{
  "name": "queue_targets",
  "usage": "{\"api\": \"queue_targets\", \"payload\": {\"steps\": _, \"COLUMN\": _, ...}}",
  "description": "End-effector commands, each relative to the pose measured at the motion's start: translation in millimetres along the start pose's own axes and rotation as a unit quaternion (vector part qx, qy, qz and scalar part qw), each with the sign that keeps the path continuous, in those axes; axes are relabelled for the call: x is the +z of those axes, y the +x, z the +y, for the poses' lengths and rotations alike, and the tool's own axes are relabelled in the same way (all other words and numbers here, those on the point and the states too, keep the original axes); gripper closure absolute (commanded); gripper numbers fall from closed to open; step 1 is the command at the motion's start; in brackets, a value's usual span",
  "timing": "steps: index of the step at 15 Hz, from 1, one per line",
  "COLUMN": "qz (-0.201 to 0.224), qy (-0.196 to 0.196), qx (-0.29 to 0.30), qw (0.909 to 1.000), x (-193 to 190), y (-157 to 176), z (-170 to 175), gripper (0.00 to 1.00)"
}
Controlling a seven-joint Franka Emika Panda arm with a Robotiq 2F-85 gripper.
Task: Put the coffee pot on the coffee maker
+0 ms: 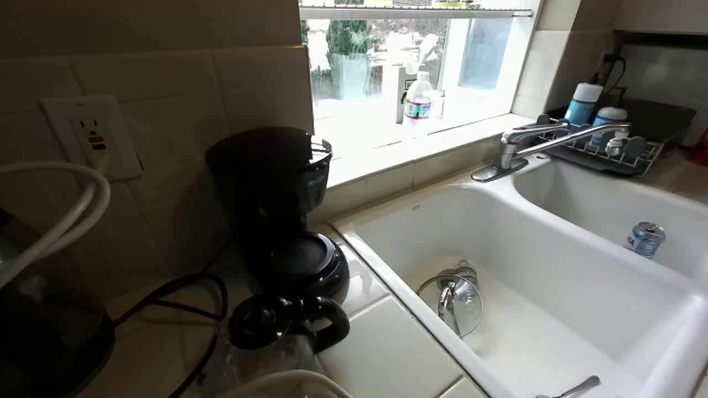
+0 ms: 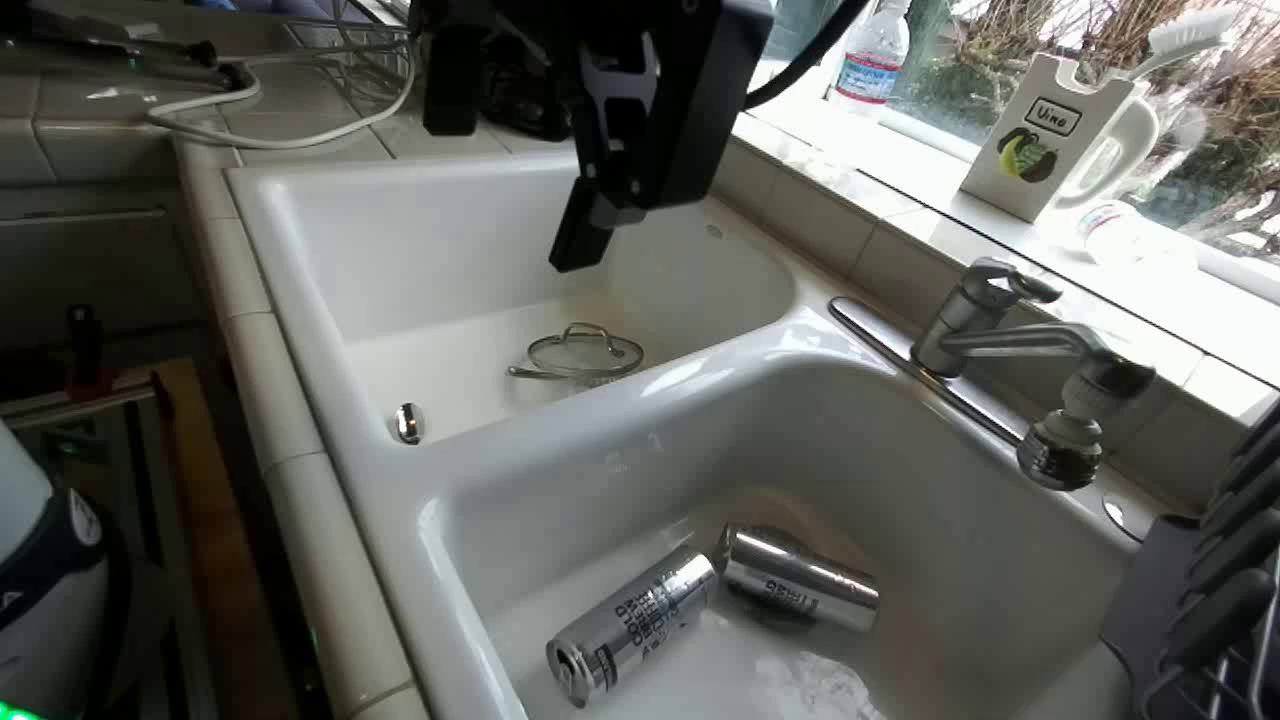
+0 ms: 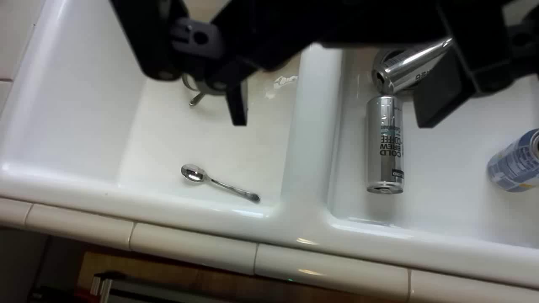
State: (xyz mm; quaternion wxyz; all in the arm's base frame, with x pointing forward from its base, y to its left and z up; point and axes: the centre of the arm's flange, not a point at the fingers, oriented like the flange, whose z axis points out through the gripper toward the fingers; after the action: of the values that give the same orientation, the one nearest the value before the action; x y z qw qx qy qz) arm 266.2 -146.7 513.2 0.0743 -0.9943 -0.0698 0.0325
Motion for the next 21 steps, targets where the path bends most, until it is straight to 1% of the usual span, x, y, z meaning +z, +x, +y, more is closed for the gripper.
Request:
{"api": "queue_targets", "payload": {"steps": 1, "qz": 0.0, "qy": 0.0, "qx": 0.0, "qw": 1.0, "x": 0, "y": 0, "z": 0, "gripper": 0.0}}
{"api": "queue_targets", "payload": {"steps": 9, "qz": 0.0, "qy": 0.0, "qx": 0.0, "qw": 1.0, "x": 0, "y": 0, "z": 0, "gripper": 0.0}}
{"api": "queue_targets", "payload": {"steps": 11, "qz": -0.002, "qy": 0.016, "qx": -0.019, "qw": 0.9997, "x": -13, "y": 15, "z": -18, "gripper": 0.0}}
{"api": "queue_targets", "payload": {"steps": 13, "qz": -0.002, "qy": 0.012, "qx": -0.055, "qw": 0.9984, "x": -30, "y": 37, "z": -56, "gripper": 0.0}}
{"api": "queue_targets", "payload": {"steps": 15, "qz": -0.012, "qy": 0.03, "qx": -0.086, "qw": 0.9958, "x": -42, "y": 62, "z": -110, "gripper": 0.0}}
{"api": "queue_targets", "payload": {"steps": 16, "qz": -0.018, "qy": 0.04, "qx": -0.099, "qw": 0.9941, "x": -42, "y": 73, "z": -136, "gripper": 0.0}}
{"api": "queue_targets", "payload": {"steps": 17, "qz": -0.028, "qy": 0.042, "qx": -0.119, "qw": 0.9916, "x": -46, "y": 81, "z": -166, "gripper": 0.0}}
{"api": "queue_targets", "payload": {"steps": 20, "qz": -0.058, "qy": 0.012, "qx": -0.178, "qw": 0.9822, "x": -37, "y": 106, "z": -253, "gripper": 0.0}}
{"api": "queue_targets", "payload": {"steps": 21, "qz": -0.063, "qy": -0.012, "qx": -0.201, "qw": 0.9775, "x": -28, "y": 114, "z": -280, "gripper": 0.0}}
